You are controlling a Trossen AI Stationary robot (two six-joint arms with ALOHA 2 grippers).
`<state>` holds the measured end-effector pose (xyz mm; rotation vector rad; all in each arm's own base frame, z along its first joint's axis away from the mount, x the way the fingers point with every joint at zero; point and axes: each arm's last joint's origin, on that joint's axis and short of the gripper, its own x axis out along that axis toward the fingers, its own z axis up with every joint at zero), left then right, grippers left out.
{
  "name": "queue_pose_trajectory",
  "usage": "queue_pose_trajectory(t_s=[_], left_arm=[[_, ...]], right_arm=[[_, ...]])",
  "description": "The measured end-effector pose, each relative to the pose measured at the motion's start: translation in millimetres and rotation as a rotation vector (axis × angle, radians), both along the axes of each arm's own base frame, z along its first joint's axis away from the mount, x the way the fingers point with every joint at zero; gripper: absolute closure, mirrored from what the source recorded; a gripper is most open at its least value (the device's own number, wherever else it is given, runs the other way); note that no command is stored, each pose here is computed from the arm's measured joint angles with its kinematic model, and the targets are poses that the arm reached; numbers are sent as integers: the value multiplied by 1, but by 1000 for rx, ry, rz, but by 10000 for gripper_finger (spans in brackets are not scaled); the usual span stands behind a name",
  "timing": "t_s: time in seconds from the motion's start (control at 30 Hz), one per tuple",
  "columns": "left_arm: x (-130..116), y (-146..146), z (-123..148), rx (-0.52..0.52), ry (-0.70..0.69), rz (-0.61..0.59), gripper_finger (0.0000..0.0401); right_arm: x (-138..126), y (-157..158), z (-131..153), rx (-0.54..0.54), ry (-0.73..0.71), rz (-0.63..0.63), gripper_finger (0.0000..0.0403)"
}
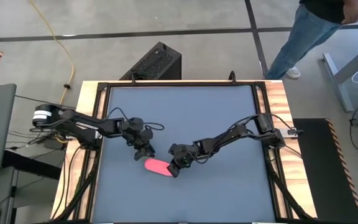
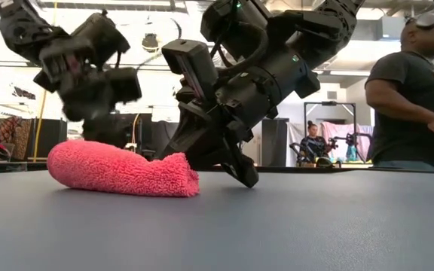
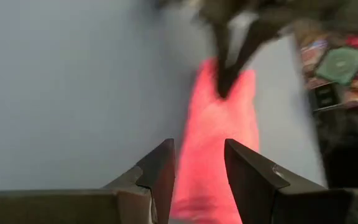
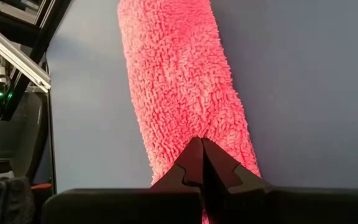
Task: Roll towel
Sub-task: Roll the pink towel
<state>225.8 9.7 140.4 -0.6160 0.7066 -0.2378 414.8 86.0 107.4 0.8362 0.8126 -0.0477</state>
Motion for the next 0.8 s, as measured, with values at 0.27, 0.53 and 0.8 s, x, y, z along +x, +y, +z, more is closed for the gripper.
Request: queue_pose_trajectory(t_s=[0.27, 0.53, 0.8], left_arm=[[0, -19, 26, 25, -175, -54, 273], [4, -43, 3, 80, -69, -105, 273], [11, -48, -29, 30, 51, -144, 273]], right_arm=[[0, -1, 0, 3, -4, -1, 385], [0, -1, 0, -4, -9, -14, 385], [0, 0, 4, 1, -21, -14, 385]])
